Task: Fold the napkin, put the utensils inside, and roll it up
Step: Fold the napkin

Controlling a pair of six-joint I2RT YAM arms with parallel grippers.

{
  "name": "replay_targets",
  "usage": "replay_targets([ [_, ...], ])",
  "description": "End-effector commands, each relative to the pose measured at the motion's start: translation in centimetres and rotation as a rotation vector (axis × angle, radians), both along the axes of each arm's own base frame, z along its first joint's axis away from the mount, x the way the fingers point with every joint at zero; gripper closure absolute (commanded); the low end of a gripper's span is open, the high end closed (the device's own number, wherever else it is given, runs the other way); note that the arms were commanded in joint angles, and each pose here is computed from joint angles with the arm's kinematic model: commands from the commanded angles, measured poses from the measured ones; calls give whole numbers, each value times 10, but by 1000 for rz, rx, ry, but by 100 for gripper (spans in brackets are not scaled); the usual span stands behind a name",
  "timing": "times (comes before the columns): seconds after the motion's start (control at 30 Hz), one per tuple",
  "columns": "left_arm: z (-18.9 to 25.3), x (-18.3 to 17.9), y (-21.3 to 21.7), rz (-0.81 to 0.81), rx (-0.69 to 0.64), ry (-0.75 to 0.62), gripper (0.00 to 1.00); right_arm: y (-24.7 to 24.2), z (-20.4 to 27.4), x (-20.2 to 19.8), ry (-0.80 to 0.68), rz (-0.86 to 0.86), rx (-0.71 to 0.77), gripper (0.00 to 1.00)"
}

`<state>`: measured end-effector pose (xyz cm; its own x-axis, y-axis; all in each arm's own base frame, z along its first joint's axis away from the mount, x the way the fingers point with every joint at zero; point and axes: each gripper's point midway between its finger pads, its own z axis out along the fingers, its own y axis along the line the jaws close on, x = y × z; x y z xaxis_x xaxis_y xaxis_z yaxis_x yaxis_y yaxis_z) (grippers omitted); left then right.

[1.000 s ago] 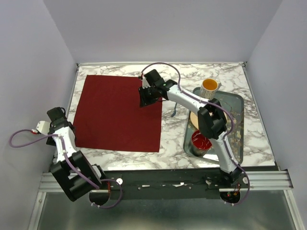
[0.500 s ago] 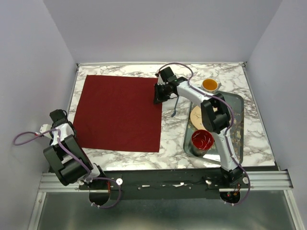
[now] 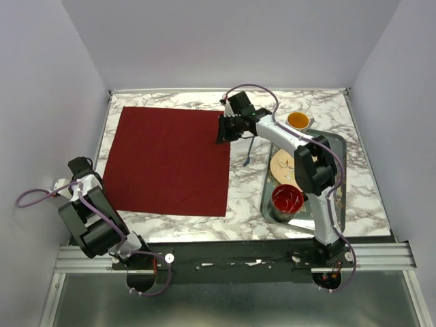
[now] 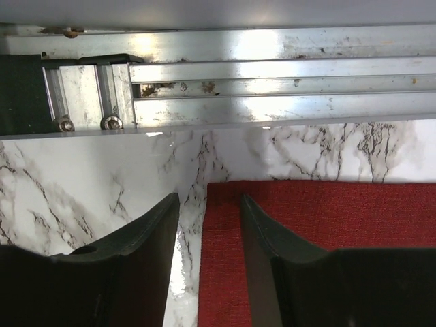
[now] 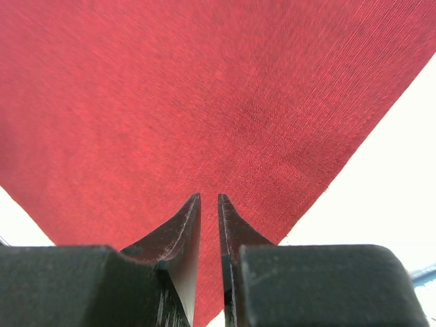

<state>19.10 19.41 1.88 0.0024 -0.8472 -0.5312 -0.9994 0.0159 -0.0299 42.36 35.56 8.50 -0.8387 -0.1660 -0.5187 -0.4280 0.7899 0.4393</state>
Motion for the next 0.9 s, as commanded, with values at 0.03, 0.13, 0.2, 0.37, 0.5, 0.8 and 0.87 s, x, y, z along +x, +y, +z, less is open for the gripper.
replay_targets([
  [0.03,-11,-4,7,38,-5,33,53,-2,39,5,-115,-1,35,76],
  [0.13,-16,0,8,26,-19,30,57,-3,46,5,-139,1,44,76],
  [0.2,-15,3,11,14,-11,20,60,-3,50,4,-148,4,48,76],
  [0.37,-15,1,7,15,-7,6,100,-4,51,1,-161,11,50,76],
  [0.5,10,8,3,-37,49,-46,100,-10,41,-12,-121,11,43,76],
  [0.8,90,26,-20,-154,194,-270,100,-18,37,-48,-34,2,101,76],
  [0.87,107,47,-31,-236,226,-326,100,-20,36,-50,-34,-5,95,76],
])
